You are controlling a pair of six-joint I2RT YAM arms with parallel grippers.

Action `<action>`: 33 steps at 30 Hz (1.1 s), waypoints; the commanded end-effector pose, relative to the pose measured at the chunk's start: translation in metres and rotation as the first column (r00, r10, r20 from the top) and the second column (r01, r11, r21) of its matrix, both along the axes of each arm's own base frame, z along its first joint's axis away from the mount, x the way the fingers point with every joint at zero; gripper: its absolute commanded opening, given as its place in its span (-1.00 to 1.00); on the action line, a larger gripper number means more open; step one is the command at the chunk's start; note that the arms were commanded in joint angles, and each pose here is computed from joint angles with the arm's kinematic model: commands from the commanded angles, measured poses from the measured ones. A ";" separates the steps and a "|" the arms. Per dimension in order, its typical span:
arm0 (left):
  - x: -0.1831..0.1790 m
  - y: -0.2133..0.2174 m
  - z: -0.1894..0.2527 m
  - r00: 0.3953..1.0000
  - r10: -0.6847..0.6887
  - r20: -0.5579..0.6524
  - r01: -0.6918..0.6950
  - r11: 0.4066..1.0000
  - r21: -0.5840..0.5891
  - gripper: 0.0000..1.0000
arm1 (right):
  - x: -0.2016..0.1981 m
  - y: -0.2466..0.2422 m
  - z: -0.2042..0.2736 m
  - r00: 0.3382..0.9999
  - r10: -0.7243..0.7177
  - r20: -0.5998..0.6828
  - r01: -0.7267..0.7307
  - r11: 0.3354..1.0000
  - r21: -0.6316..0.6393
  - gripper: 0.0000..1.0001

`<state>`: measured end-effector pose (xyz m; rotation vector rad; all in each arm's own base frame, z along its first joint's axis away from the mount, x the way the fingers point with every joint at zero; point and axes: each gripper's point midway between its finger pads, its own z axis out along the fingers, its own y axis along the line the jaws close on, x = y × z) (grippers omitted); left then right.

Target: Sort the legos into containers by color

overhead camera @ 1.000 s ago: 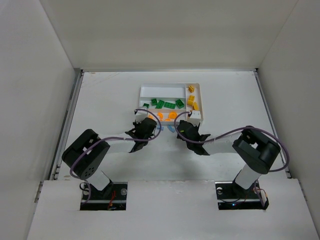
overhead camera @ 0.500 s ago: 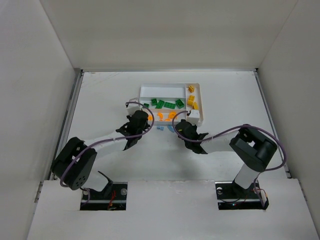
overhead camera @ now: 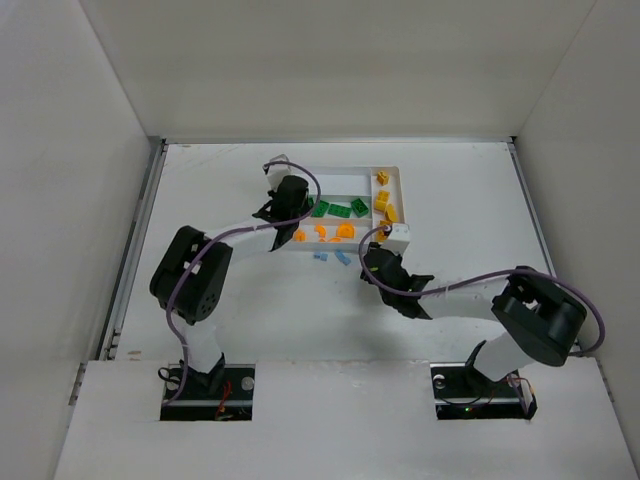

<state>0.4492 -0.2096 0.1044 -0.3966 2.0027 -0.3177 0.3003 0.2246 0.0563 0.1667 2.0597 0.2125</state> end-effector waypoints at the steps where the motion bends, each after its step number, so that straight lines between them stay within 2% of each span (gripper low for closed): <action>1: 0.026 -0.004 0.017 0.999 0.015 0.041 -0.014 0.999 -0.031 -0.74 | -0.006 0.008 0.013 1.000 0.020 0.021 -0.022 0.997 0.069 -0.25; 6: 0.057 0.004 0.010 0.998 0.049 0.040 -0.048 0.998 -0.029 -0.73 | -0.010 0.015 0.020 0.999 0.046 0.022 -0.048 0.994 0.100 -0.25; 10: 0.068 0.004 0.004 0.998 0.049 0.027 -0.049 0.999 -0.009 -0.66 | -0.008 0.027 0.028 0.997 0.076 0.026 -0.079 0.989 0.124 -0.25; 15: 0.067 0.005 0.006 0.999 0.042 0.026 -0.042 0.999 0.007 -0.23 | 0.009 0.046 0.054 0.992 0.112 0.066 -0.121 0.981 0.153 -0.25; 17: 0.061 0.007 0.014 0.998 0.042 0.041 -0.042 0.999 0.003 -0.13 | 0.021 0.050 0.062 0.990 0.112 0.082 -0.124 0.981 0.151 -0.25; 20: 0.044 0.007 0.027 0.997 0.042 0.062 -0.040 0.999 -0.028 -0.13 | 0.046 0.055 0.076 0.987 0.115 0.113 -0.130 0.981 0.142 -0.25; 26: -0.022 0.001 0.025 0.997 0.029 0.071 -0.021 0.993 -0.116 -0.26 | 0.108 0.056 0.079 0.989 0.098 0.111 -0.112 0.985 0.129 -0.26; 29: -0.059 -0.003 0.013 0.999 -0.009 0.051 0.014 0.994 -0.112 -0.34 | 0.141 0.058 0.077 0.990 0.103 0.096 -0.115 0.986 0.120 -0.26; 33: -0.101 -0.014 0.000 0.997 -0.070 0.037 0.073 0.994 -0.078 -0.35 | 0.180 0.053 0.071 0.993 0.090 0.080 -0.096 0.993 0.074 -0.26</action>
